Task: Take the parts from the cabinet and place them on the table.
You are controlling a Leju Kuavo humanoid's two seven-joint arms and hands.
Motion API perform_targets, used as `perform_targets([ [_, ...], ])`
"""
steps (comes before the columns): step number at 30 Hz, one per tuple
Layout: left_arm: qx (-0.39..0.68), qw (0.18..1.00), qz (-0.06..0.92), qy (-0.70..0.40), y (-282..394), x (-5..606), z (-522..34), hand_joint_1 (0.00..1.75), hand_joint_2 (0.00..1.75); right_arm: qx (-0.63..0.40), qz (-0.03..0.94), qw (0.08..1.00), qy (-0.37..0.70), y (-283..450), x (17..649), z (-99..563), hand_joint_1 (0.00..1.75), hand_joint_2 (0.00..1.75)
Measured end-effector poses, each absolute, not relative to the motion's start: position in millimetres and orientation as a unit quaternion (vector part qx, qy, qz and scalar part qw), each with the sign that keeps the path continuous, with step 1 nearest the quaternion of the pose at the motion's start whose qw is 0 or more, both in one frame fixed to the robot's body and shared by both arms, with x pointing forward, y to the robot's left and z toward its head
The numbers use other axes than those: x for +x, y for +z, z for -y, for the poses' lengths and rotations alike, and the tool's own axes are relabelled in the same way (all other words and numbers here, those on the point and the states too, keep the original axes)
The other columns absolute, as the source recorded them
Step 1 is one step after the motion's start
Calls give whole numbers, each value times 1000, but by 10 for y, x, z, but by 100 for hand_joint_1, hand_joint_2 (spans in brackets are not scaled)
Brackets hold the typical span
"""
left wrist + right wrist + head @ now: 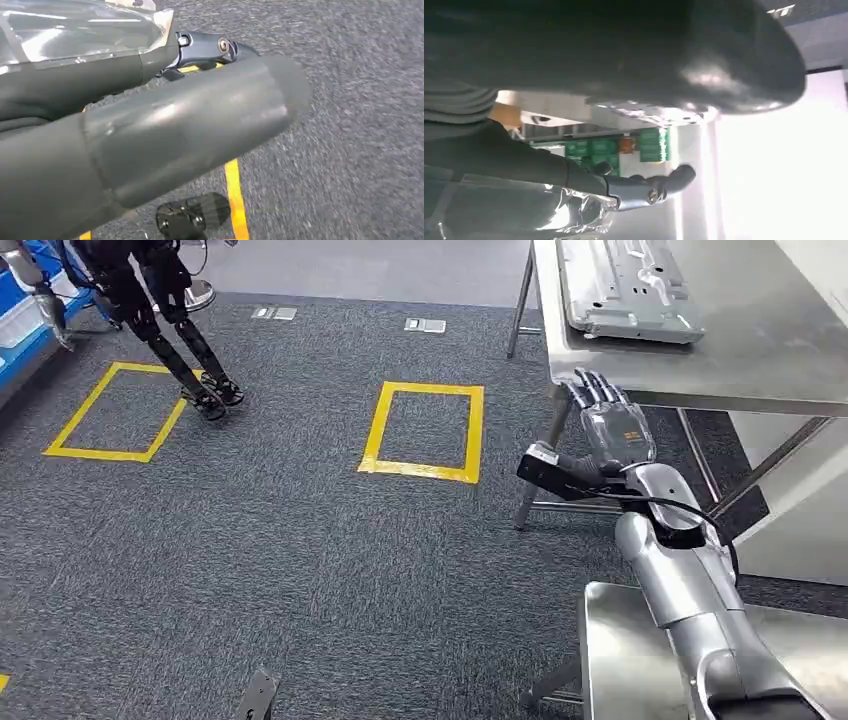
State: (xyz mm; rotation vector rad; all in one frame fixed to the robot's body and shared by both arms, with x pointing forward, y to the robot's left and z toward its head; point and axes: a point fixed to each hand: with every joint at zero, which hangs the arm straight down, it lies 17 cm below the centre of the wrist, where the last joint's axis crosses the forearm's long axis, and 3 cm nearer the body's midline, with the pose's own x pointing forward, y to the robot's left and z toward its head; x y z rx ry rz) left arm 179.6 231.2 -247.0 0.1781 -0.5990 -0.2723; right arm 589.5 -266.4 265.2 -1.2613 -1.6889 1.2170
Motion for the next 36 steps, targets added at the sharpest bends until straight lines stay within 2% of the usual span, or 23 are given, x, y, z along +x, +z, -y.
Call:
perform_targets([
  [15, 85, 942, 294, -136, -2467, 1802, -2284, 0, 0, -487, 646, 346, 476, 2619, 5896, 2686, 0, 0],
  [36, 85, 942, 293, -140, -2465, 1828, -2289, 0, 0, -473, 659, 337, 479, 2580, 5866, 2366, 0, 0],
])
